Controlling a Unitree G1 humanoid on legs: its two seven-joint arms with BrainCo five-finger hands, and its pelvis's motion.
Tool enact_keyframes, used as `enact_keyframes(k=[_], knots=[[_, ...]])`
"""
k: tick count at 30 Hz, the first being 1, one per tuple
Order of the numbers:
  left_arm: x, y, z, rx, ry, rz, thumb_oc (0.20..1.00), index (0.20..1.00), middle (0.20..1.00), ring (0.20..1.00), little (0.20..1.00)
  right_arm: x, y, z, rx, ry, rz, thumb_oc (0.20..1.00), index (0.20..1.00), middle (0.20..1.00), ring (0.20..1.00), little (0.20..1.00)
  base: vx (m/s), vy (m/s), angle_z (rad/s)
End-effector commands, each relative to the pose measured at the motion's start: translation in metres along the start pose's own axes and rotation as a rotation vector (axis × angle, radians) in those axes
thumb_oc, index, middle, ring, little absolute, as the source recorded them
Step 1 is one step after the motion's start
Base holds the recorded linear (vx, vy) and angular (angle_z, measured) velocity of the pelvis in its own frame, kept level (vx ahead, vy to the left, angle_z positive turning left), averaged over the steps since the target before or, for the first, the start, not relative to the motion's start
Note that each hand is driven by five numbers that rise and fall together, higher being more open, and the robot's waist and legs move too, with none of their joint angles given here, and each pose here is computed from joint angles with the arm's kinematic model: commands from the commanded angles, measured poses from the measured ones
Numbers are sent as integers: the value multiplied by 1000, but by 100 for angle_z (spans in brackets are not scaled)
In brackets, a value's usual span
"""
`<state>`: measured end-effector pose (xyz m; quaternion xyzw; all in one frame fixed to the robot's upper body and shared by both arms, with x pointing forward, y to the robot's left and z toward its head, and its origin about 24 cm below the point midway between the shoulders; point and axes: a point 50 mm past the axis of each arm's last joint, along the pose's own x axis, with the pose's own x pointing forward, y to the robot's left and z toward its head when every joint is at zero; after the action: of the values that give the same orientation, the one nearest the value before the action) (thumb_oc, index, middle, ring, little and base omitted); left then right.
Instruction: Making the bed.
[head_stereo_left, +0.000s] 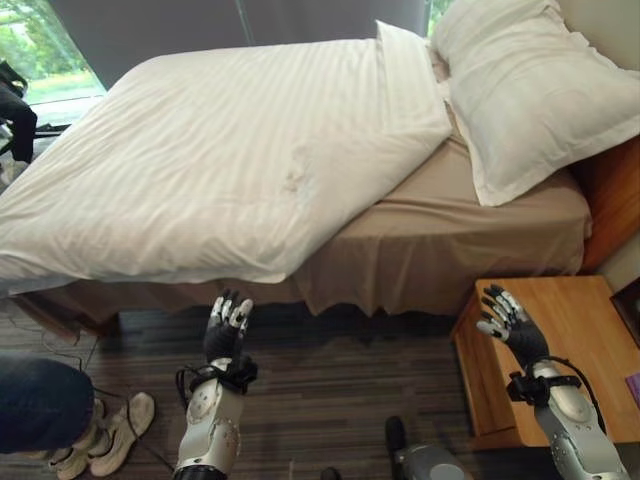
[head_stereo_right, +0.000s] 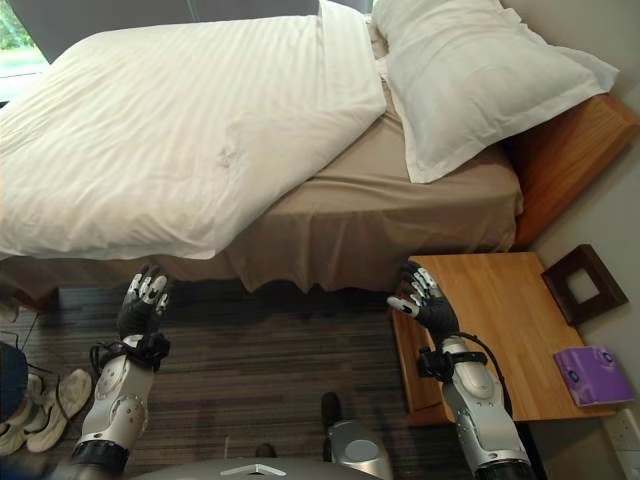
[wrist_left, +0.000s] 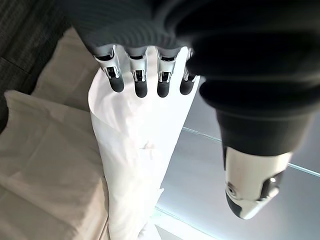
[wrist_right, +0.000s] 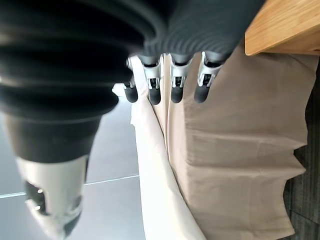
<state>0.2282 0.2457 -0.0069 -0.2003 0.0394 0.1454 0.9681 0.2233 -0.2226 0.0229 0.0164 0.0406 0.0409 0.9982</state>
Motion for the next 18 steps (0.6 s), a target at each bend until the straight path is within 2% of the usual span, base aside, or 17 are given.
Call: enact_keyframes(k=[1,10,12,18], knots=[[11,7,35,108,-140,-23,1000,1000,1000,1000,1000,12,13,24,7,-136,48,1000,1000,1000,1000,1000,137,18,4],[28,-33,49,78,-205,-169,1000,1000,1000,1000,1000,6,16,18,0,-109,81,1000,1000,1000,1000,1000,196,-20,26],[26,-50,45,6,-203,-219,1000,1000,1000,1000,1000,6,13,20,-10,-112,74,1000,1000,1000,1000,1000,232,-190,28],[23,-52,29,-43,-138,-220,1000,1000,1000,1000,1000,8,7,33,-13,-163,67,1000,1000,1000,1000,1000,222,-199,26]])
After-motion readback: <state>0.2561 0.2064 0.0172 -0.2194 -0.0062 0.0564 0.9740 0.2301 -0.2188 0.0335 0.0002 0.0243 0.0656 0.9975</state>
